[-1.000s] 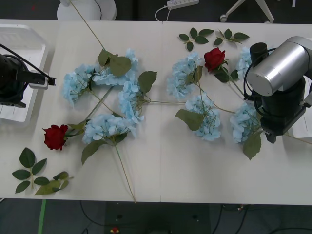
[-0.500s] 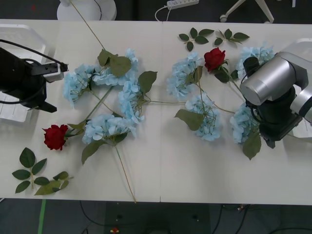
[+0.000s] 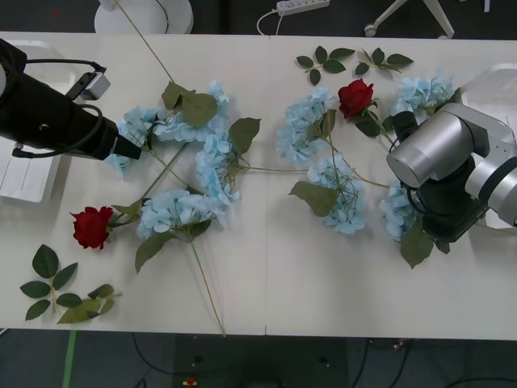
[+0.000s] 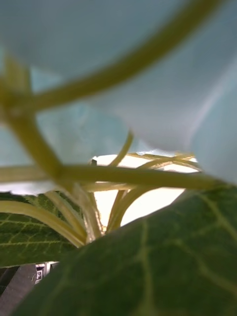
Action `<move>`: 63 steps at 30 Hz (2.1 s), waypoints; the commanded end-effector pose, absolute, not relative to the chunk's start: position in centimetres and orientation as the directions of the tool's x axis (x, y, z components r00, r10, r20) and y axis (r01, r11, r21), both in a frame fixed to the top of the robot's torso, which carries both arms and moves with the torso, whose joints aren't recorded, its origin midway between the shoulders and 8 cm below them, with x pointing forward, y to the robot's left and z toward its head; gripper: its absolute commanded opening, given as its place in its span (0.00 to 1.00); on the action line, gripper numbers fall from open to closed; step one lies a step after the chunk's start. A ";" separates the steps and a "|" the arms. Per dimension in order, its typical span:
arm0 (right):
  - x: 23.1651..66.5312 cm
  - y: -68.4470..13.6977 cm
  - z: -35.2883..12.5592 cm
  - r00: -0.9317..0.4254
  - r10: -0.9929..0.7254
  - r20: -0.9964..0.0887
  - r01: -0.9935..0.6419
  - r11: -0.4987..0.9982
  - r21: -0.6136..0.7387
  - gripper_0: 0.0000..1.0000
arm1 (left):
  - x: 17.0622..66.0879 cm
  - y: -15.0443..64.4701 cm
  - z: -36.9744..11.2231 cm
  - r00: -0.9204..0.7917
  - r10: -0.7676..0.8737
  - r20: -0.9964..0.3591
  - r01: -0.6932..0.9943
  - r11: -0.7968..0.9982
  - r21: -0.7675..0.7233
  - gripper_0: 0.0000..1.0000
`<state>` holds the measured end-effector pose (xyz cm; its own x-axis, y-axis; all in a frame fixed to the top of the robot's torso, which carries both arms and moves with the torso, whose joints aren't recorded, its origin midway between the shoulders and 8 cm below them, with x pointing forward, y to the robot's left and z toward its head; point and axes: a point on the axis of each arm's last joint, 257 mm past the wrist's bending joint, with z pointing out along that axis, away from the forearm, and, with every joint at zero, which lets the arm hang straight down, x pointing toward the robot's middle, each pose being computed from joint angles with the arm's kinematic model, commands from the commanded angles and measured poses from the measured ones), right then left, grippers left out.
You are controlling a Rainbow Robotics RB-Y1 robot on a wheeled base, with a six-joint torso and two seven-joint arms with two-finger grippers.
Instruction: Place the red flowers into the right box and the blue flowers into the left box. If a person shows an open palm, hand one flower to the person first, then continue sorting.
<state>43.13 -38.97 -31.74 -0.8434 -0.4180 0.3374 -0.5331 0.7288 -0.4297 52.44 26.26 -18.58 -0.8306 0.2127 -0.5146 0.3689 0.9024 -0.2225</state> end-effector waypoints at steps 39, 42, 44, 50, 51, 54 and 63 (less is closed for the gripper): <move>47.2 -34.9 -20.6 -0.778 -0.629 -0.005 -0.604 0.749 -0.273 0.00 | 53.6 29.2 -22.0 0.440 -0.713 0.547 -0.789 -0.598 -0.144 1.00; 48.3 -33.1 -16.4 -0.696 -0.710 -0.112 -0.671 0.697 -0.252 0.00 | 52.8 30.7 -23.4 0.493 -0.703 0.512 -0.777 -0.621 -0.104 1.00; 48.8 -31.7 -14.1 -0.650 -0.738 -0.185 -0.702 0.675 -0.225 0.00 | 52.4 31.0 -24.3 0.514 -0.696 0.502 -0.771 -0.631 -0.086 1.00; 49.5 -24.3 -8.4 -0.410 -0.791 -0.453 -0.839 0.522 -0.153 0.00 | 51.0 31.5 -27.2 0.533 -0.724 0.438 -0.781 -0.620 -0.074 1.00; 49.6 -22.5 -7.4 -0.373 -0.776 -0.508 -0.854 0.501 -0.139 0.00 | 50.8 31.4 -27.7 0.531 -0.731 0.429 -0.785 -0.614 -0.074 1.00; 49.4 -17.5 -5.3 -0.295 -0.709 -0.641 -0.885 0.455 -0.096 0.00 | 50.9 31.0 -28.5 0.538 -0.728 0.426 -0.783 -0.618 -0.068 1.00; 48.8 -6.6 1.6 -0.179 -0.385 -0.905 -0.931 0.363 0.030 0.00 | 53.1 29.3 -30.9 0.571 -0.672 0.472 -0.739 -0.671 -0.061 1.00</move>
<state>49.97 -11.34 -1.83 -0.2899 -0.4353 -0.8523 -0.8877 0.4552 0.0694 52.97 30.08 -29.51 0.5396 -0.6964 0.4731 -0.7611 -0.6438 -0.0795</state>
